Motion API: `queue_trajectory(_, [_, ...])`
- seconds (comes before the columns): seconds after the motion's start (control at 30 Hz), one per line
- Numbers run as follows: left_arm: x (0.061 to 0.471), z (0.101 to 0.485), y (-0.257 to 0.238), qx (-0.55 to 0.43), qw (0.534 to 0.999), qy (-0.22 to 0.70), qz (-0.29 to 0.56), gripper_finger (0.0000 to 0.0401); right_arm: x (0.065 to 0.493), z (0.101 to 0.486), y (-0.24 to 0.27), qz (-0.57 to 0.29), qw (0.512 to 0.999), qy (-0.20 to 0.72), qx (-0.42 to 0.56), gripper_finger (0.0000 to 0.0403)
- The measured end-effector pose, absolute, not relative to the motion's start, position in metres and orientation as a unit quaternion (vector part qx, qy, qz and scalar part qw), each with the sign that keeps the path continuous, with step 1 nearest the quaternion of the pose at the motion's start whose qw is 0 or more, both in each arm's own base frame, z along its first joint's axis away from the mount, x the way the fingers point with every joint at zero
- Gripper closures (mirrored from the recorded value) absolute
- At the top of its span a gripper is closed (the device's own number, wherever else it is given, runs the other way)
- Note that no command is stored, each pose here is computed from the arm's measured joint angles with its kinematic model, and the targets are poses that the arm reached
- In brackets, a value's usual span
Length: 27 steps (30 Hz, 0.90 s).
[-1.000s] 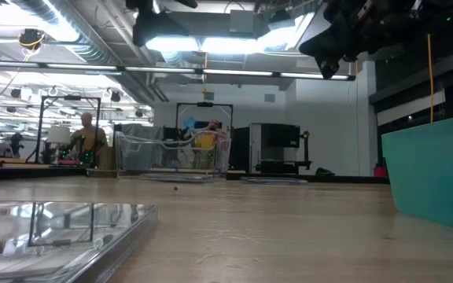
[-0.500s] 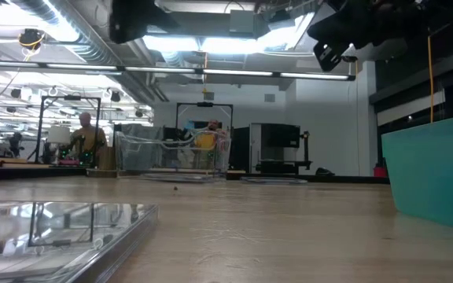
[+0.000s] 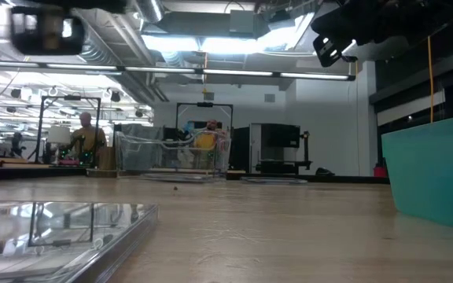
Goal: Pick & place jewel cases by type
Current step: Put the bottom black cd case into the transparent bin
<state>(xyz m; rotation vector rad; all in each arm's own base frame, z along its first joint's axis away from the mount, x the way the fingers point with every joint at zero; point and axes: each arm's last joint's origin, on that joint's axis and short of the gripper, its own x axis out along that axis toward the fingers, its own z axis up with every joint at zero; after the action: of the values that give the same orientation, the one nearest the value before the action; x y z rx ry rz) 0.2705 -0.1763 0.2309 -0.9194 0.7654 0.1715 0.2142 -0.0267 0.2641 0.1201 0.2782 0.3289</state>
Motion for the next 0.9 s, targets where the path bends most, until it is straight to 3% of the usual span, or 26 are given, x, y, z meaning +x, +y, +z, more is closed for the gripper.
queue_trajectory(0.43, [0.264, 0.163, -0.234, -0.460, 0.751, 0.469, 0.066, 0.0400, 0.214, 0.264, -0.027, 0.152, 0.978, 0.136, 0.043, 0.0377])
queue_trajectory(0.9, [0.291, 0.128, -0.205, -0.418, 0.743, 0.513, 0.100, 0.0400, 0.215, 0.264, -0.029, 0.118, 0.981, 0.142, 0.064, 0.0377])
